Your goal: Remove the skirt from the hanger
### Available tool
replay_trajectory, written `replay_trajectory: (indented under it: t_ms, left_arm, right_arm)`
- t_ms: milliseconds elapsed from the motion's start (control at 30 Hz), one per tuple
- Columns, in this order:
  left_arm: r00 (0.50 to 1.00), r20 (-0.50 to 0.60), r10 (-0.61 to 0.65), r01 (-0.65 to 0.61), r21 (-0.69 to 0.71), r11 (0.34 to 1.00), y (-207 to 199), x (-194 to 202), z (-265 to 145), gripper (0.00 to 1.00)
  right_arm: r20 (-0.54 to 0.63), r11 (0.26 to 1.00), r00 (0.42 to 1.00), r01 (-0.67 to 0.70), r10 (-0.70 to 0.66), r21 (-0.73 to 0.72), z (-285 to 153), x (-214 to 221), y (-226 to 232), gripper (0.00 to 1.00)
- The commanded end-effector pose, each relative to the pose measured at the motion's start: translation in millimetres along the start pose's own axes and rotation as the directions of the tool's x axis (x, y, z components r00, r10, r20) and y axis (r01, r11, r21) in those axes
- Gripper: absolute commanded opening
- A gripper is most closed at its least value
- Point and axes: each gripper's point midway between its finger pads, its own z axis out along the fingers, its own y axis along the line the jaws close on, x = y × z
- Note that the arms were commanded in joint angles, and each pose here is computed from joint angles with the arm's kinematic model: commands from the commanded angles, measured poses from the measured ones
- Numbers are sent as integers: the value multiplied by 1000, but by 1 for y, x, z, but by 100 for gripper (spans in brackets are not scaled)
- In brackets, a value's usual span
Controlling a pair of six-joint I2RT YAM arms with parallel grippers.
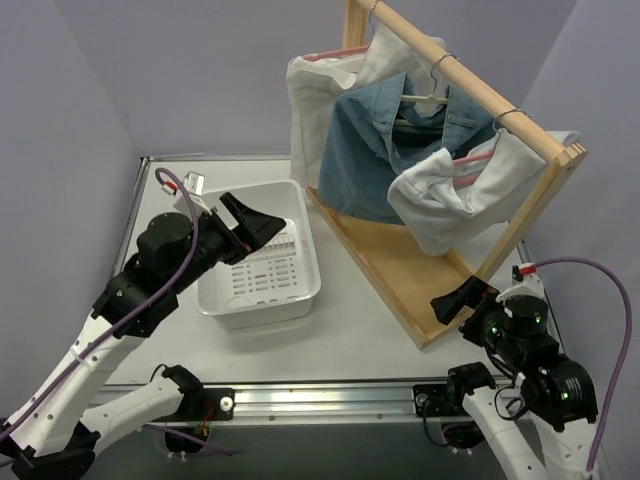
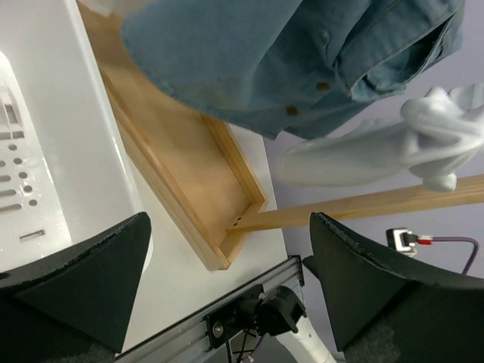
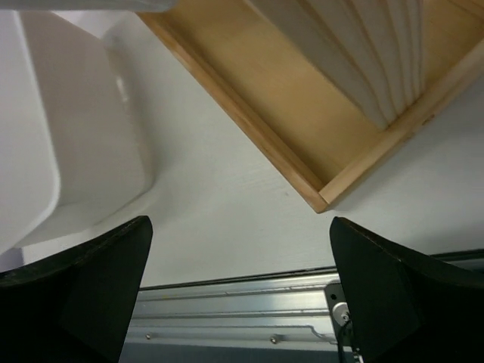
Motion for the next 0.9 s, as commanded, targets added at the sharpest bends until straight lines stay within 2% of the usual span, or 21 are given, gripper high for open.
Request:
replay_trajectory:
  t_ms: [0,67,167,233,267,300,367,400,500,633,733,867]
  left_arm:
    - [996,14,93,-90,-152,984,8,-21,-27,95]
    - [994,26,102,-100,-81,992,-18,-31,-35,95]
    - [991,13,130,-130,48,990,-55,-37,-37,93]
    - [980,-23,198,-195,96,976,-69,-34,-25,93]
    - [960,-24,279,-271,165,948,-88,-36,-31,92]
    - [945,-47,324,-312,175,934,-91,-31,-20,91]
    - [907,-37,419,-400,235,886,-105,-27,-17,91]
    - [868,-5,497,-473,295,830,-120,-22,-13,91]
    - [815,49,577,-555,352,754,-135,-12,8,91]
    - [771,57,635,-587,450,672,-156,8,29,91]
    - [730,97,676,-606,549,576,-174,23,32,91]
    - [680,234,694,-658,612,438,-198,22,28,94]
  right_arm:
    - [-126,979,988,112,-91,169,14,11,-28,100]
    - [-207,964,975,132,-85,229,20,19,-36,100]
    - [-275,972,958,135,-79,192,18,28,-27,100]
    - [-263,978,961,129,-83,162,13,25,-21,100]
    - [-250,981,962,145,-110,128,11,24,-18,100]
    - [-245,982,961,156,-126,105,10,24,-15,100]
    - [-228,980,961,177,-154,86,7,24,-17,100]
    - [-220,976,960,197,-173,91,6,23,-20,100]
    - [-163,973,968,209,-192,95,-2,17,-24,100]
    - [-60,991,991,126,-123,42,-19,9,-14,100]
    - [-3,999,999,44,-44,-11,-35,2,-2,100]
    - [108,992,994,-5,19,-126,-66,-7,10,100]
